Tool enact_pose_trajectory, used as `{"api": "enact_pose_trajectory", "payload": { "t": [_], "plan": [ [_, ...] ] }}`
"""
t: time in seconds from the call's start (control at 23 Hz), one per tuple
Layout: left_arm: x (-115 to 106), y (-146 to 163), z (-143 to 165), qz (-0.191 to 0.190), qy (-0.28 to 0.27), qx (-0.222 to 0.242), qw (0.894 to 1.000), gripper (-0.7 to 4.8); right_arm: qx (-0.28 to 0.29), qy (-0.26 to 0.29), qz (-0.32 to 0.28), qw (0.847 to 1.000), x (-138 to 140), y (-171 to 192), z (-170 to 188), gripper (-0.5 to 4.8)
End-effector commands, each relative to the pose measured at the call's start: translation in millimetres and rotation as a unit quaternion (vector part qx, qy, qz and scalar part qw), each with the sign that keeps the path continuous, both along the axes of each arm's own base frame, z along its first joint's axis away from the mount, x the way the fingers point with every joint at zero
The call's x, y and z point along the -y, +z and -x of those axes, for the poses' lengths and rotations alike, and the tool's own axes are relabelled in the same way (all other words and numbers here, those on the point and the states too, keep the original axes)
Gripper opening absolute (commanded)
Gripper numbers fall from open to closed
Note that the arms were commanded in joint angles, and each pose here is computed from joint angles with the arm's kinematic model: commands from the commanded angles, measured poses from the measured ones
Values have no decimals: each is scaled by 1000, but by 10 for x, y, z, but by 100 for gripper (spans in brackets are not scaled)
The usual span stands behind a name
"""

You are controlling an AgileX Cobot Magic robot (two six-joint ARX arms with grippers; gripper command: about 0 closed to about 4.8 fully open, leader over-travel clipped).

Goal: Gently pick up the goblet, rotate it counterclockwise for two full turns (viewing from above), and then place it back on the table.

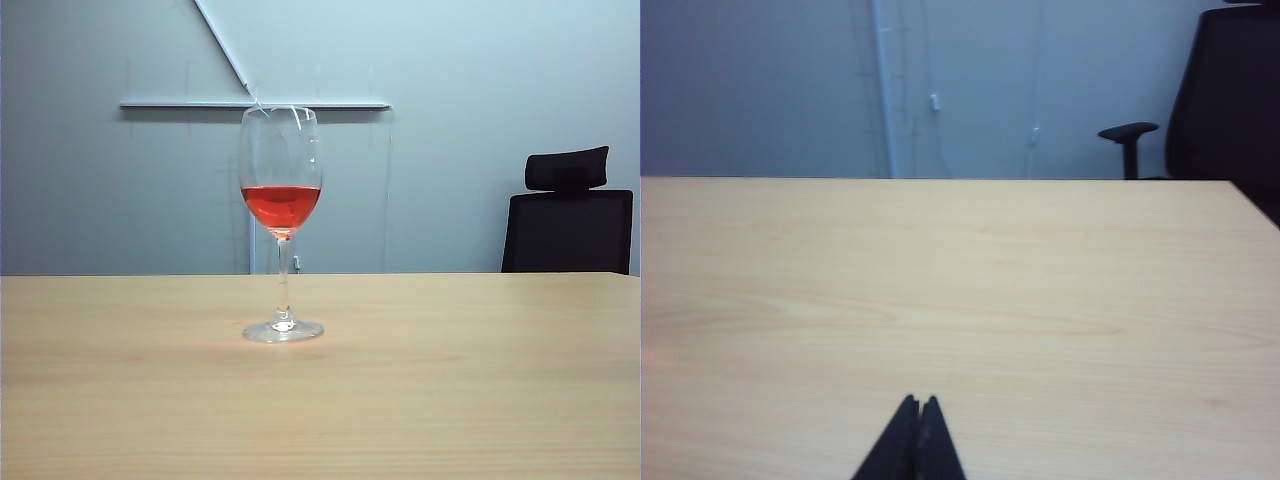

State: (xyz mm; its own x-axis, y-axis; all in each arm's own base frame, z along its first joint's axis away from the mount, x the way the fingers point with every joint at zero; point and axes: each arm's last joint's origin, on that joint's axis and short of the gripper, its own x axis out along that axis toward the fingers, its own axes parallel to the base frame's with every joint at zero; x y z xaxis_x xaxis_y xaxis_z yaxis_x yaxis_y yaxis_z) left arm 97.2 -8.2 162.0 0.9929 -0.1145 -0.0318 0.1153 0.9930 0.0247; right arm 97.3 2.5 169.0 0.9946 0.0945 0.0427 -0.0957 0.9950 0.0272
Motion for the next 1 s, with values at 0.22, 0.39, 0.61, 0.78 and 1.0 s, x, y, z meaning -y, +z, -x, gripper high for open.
{"api": "enact_pose_trajectory", "payload": {
  "t": [0.22, 0.39, 0.61, 0.78, 1.0],
  "plan": [
    [0, 19, 0, 0, -1, 6, 1000, -5, 19, -5, -15, 1000, 2, 29, 2, -8],
    [0, 19, 0, 0, -1, 6, 1000, -5, 21, -5, -15, 1000, 2, 32, 2, -8],
    [0, 19, 0, 0, -1, 6, 1000, -5, 21, -9, -14, 1000, 4, 31, 2, -8],
    [0, 20, 0, 0, -1, 7, 1000, -5, 21, -7, -14, 1000, 3, 31, 2, -8],
    [0, 19, 0, 0, -1, 6, 1000, -5, 21, -7, -14, 1000, 3, 31, 2, -8]
  ]
}}
